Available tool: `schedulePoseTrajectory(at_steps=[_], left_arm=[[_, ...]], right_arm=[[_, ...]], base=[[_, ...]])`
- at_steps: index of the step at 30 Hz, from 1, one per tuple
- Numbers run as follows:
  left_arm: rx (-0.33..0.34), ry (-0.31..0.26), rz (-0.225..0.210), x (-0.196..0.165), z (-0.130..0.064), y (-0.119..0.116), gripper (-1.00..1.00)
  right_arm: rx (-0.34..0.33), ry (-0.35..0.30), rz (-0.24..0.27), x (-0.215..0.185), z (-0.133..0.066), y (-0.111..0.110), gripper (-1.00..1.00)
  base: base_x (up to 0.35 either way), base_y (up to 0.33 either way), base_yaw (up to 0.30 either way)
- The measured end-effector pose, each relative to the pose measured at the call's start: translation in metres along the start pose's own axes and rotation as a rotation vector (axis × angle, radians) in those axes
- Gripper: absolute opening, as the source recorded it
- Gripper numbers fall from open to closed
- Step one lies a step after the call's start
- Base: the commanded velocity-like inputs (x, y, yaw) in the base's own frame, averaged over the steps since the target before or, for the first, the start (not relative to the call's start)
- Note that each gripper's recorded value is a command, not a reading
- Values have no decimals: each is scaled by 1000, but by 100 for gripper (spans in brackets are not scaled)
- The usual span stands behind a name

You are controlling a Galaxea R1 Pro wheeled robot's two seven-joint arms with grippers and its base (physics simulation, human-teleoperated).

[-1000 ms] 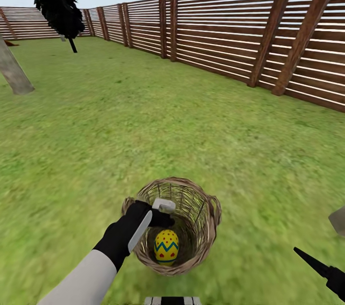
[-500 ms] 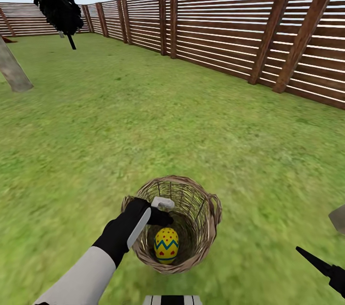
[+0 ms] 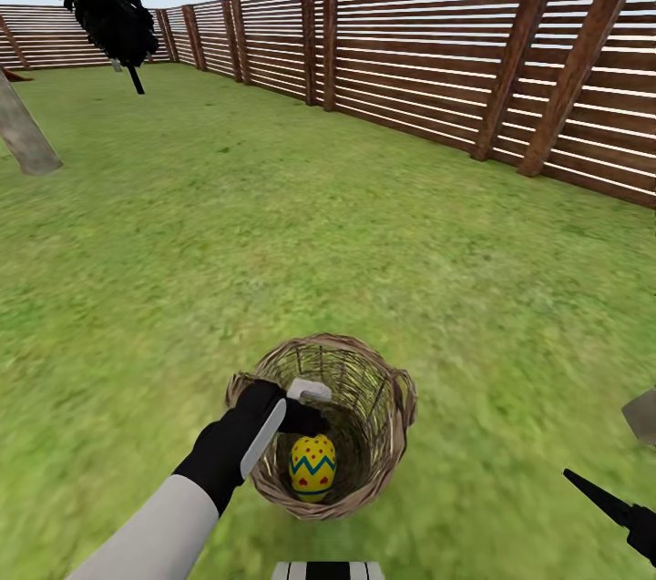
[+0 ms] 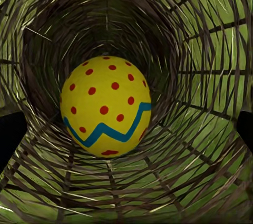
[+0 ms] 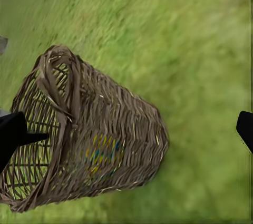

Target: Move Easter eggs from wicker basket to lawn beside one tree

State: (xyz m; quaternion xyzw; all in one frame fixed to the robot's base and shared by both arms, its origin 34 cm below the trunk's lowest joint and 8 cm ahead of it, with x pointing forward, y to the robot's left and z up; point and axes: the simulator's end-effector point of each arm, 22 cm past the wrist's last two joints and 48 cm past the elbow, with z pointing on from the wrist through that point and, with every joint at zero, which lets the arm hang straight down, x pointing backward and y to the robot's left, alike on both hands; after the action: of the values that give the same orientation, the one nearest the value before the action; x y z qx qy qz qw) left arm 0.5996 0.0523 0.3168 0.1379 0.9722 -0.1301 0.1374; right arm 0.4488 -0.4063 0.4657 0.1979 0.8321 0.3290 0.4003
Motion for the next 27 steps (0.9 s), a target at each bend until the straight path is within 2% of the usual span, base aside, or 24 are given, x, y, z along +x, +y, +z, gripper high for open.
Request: schedulePoseTrajectory(at_steps=[4,5,6,27], left_arm=[[0,23,0,6,0,0,100],[0,70,1,16,0,0,100],[0,73,1,17,-1,0,100],[-3,75,1,18,0,1,100]], right_arm=[[0,0,0,0,0,0,100],[0,0,0,0,0,0,100],[0,1,0,0,0,0,100],[-1,0,1,0,0,0,100]], base=[[0,-83,0],[0,-28,0],[0,-18,0],[0,-108,0]])
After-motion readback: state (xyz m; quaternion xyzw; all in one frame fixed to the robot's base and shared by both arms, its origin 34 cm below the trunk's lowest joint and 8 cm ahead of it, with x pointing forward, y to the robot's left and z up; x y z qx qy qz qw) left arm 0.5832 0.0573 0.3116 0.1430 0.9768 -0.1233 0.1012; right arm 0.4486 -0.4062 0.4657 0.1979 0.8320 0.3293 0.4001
